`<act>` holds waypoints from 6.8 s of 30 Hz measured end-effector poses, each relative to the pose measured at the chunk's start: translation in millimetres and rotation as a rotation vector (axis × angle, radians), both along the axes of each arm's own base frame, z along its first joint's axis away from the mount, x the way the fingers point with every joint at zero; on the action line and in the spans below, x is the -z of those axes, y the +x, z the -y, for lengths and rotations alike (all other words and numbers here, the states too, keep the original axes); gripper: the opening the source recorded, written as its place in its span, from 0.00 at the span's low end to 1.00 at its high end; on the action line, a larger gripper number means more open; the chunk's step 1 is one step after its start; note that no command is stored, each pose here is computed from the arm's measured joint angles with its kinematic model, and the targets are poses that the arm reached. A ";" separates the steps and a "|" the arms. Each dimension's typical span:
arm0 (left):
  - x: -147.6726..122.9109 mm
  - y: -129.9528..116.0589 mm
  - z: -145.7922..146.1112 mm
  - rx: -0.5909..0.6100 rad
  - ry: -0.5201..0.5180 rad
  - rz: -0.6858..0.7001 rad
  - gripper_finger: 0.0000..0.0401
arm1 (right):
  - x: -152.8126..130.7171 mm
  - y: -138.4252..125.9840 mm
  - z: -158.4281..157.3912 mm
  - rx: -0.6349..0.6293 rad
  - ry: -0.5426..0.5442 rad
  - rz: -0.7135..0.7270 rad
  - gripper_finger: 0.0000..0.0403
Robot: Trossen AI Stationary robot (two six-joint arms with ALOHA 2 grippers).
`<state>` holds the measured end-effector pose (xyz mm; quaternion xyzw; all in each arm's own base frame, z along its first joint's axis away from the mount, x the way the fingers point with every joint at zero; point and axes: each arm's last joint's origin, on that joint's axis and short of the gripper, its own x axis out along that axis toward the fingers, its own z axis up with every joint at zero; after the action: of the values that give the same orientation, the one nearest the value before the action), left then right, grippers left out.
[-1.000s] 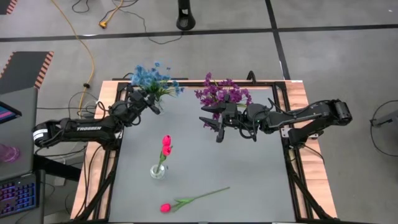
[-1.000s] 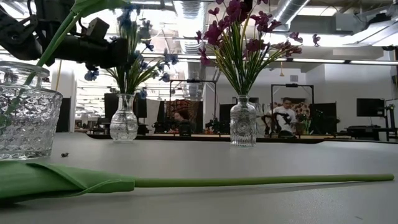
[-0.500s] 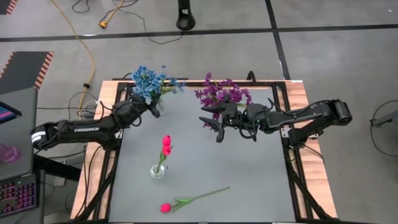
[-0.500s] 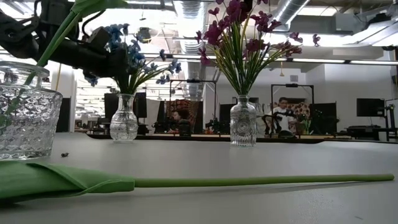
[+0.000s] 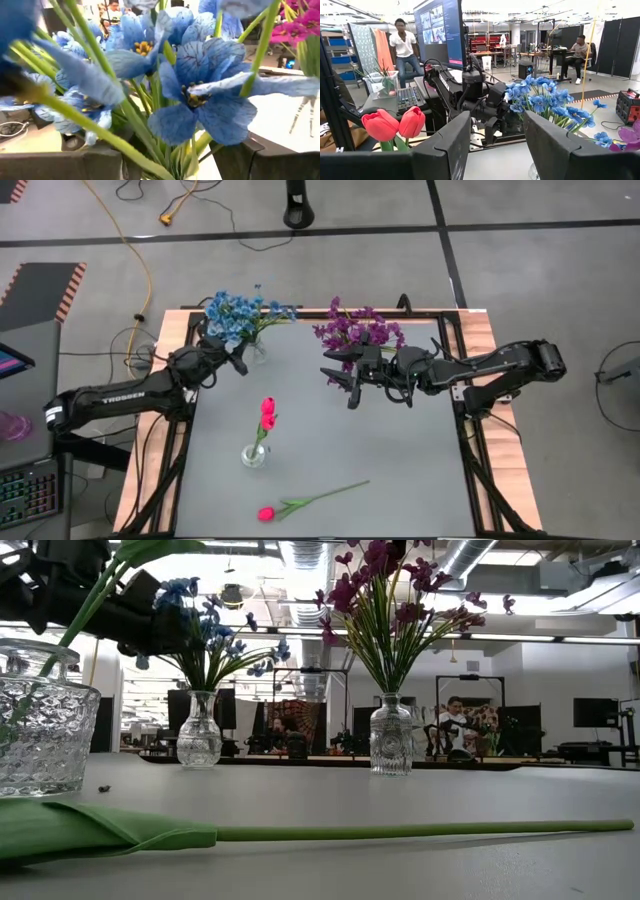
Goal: Sort flowers into vase by color
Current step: Put the blue flower into the top left transparent vase, then put the red flower into the bottom transparent vase
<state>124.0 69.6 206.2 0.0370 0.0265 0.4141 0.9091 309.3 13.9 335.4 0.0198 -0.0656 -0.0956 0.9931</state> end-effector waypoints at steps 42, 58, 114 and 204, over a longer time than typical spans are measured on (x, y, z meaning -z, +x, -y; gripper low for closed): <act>-13.9 -34.3 32.2 0.450 -0.381 -0.165 0.46 | -0.8 -2.3 -22.1 -0.066 -0.078 -0.009 0.52; -23.9 -25.3 53.6 0.747 -0.428 -0.069 0.46 | -0.9 -9.1 -59.0 -0.186 -0.078 -0.004 0.52; -23.5 17.2 77.9 0.781 -0.406 -0.070 0.46 | 198.8 19.7 -197.5 -0.569 -0.027 -0.794 0.52; -25.8 17.1 77.9 0.790 -0.376 -0.055 0.46 | 181.8 39.0 -190.7 -0.503 -0.054 -0.923 0.05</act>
<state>141.1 -8.3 232.0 -0.1106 0.1095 0.0215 0.9876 348.2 204.6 153.6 -0.0349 0.3832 0.1485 0.9110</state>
